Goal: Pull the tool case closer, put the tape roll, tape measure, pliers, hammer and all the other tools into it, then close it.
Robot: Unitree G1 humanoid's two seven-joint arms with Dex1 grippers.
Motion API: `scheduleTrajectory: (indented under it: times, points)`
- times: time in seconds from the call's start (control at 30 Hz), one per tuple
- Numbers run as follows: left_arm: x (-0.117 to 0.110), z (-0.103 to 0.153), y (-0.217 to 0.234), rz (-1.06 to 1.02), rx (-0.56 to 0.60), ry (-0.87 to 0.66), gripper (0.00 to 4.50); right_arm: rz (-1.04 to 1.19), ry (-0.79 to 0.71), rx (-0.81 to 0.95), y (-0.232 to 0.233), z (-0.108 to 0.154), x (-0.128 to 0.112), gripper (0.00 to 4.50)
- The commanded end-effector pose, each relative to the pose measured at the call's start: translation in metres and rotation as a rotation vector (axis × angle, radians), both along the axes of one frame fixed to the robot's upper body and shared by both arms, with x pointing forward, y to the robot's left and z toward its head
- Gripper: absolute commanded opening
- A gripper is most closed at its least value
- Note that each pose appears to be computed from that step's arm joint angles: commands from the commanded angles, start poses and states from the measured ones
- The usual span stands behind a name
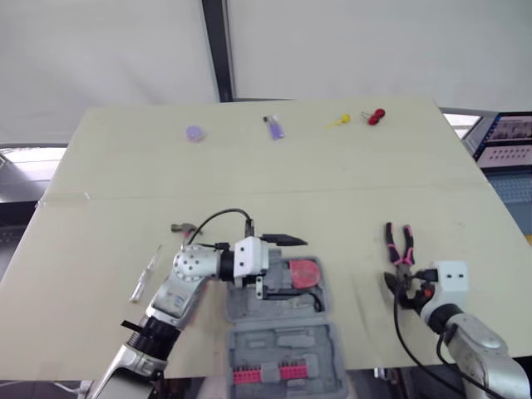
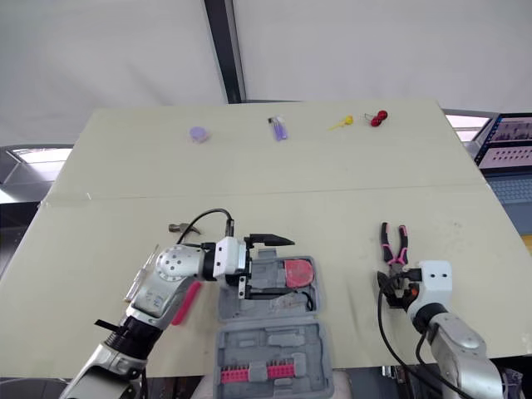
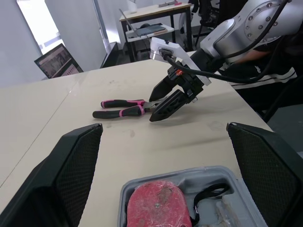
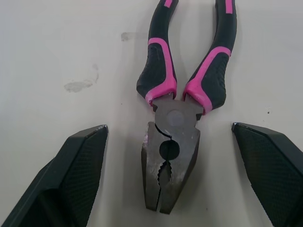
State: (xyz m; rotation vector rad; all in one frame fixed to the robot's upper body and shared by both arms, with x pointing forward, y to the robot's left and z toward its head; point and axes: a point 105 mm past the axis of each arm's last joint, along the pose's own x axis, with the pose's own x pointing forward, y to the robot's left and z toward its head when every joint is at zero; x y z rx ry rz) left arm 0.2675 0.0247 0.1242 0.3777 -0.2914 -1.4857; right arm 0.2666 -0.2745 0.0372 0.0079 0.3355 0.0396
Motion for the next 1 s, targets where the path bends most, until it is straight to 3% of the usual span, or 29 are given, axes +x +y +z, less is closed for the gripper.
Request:
scheduleTrajectory:
  times: [0.03, 0.1, 0.2, 0.3, 0.37, 0.4, 0.77, 1.0]
  points:
    - [-0.002, 0.002, -0.001, 0.006, -0.016, -0.021, 4.50, -0.033, 0.003, -0.004, -0.004, -0.005, -0.002, 4.44]
    - [-0.002, 0.002, -0.001, 0.008, -0.017, -0.023, 4.50, -0.058, -0.004, 0.009, -0.006, -0.005, -0.001, 4.44]
    - [-0.001, 0.003, -0.002, 0.009, -0.018, -0.026, 4.50, -0.075, -0.008, 0.013, -0.007, -0.005, -0.001, 3.66]
    - [-0.001, 0.004, -0.003, 0.009, -0.020, -0.027, 4.50, -0.096, -0.003, 0.011, -0.010, -0.008, -0.002, 2.30]
    - [-0.001, 0.004, -0.004, 0.007, -0.022, -0.026, 4.50, -0.115, -0.005, 0.011, -0.013, -0.008, -0.003, 1.14]
    - [-0.001, 0.004, -0.004, 0.006, -0.023, -0.026, 4.50, -0.119, -0.006, 0.012, -0.013, -0.008, -0.003, 0.96]
    - [0.000, 0.005, -0.006, 0.000, -0.029, -0.029, 4.50, -0.062, -0.096, -0.029, -0.013, 0.010, -0.002, 0.97]
    - [0.012, 0.014, 0.020, 0.082, -0.058, -0.019, 4.50, 0.331, -0.157, -0.230, 0.018, 0.060, 0.010, 0.97]
